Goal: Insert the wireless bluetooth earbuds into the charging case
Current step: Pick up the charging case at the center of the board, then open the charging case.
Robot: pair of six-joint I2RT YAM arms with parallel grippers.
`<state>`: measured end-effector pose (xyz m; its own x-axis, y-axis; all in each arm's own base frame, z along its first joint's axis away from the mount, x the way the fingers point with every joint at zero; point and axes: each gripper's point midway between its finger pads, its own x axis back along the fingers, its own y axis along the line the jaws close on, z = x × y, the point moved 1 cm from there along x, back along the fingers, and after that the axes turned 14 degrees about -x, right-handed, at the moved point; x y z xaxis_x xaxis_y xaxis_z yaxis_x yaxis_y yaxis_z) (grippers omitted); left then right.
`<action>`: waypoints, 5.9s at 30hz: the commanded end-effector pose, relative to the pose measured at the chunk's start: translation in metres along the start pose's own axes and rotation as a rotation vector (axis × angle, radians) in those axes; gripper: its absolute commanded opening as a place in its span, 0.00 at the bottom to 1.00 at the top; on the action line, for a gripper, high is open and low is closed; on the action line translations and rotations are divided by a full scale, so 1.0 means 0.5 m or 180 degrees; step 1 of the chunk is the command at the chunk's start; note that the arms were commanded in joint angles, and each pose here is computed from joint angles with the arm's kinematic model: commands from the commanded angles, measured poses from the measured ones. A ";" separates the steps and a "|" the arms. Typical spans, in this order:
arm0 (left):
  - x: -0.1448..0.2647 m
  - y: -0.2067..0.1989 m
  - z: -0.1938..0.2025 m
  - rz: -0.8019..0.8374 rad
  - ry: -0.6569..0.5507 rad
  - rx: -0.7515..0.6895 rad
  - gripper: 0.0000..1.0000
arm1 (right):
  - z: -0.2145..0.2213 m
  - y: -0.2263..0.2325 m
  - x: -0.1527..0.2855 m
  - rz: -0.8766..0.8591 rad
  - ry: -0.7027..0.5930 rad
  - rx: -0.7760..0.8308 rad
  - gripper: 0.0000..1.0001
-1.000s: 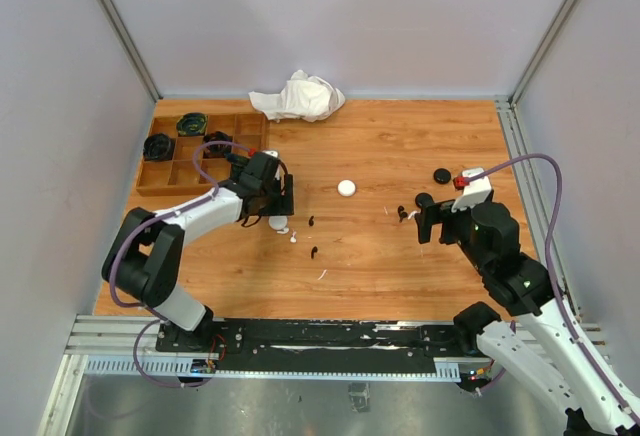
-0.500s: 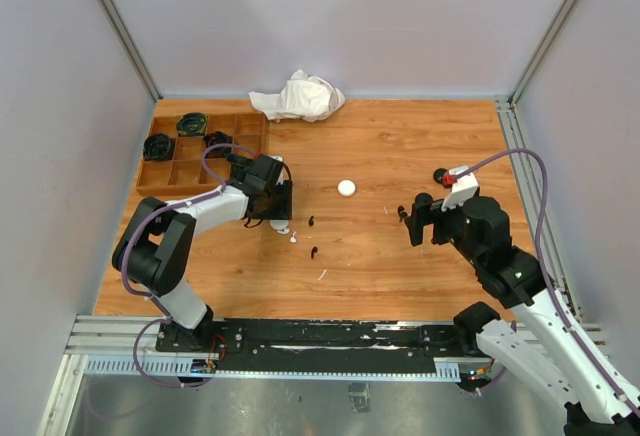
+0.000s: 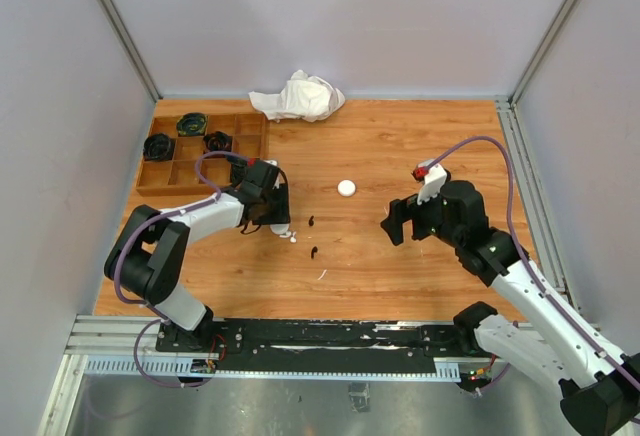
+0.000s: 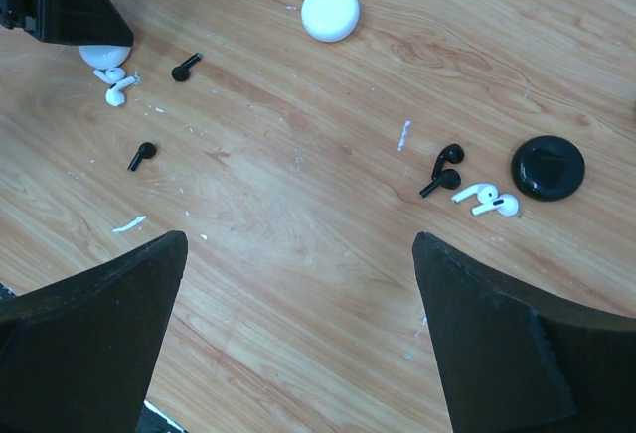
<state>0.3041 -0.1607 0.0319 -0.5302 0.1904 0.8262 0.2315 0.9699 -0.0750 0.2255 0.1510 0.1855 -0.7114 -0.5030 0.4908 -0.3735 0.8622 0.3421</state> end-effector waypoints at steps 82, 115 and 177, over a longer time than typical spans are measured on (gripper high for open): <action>0.284 -0.242 -0.119 0.1698 -0.1525 0.2427 0.48 | -0.007 0.284 -0.171 -0.1277 -0.0577 -0.0448 0.50; 0.453 -0.279 -0.095 0.2797 -0.3069 -0.0925 0.80 | -0.040 0.281 0.031 -0.2358 0.0251 0.0533 0.10; 0.503 -0.339 0.019 0.3577 -0.3488 -0.2547 0.00 | -0.047 0.310 0.021 -0.2662 0.0449 0.0579 0.59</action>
<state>0.1307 -0.2751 0.2381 -0.0589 0.9884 -0.1397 0.9826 0.0821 0.1665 0.1565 0.2777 0.2489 -0.0174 -0.9699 0.2430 -0.8255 0.1511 0.5438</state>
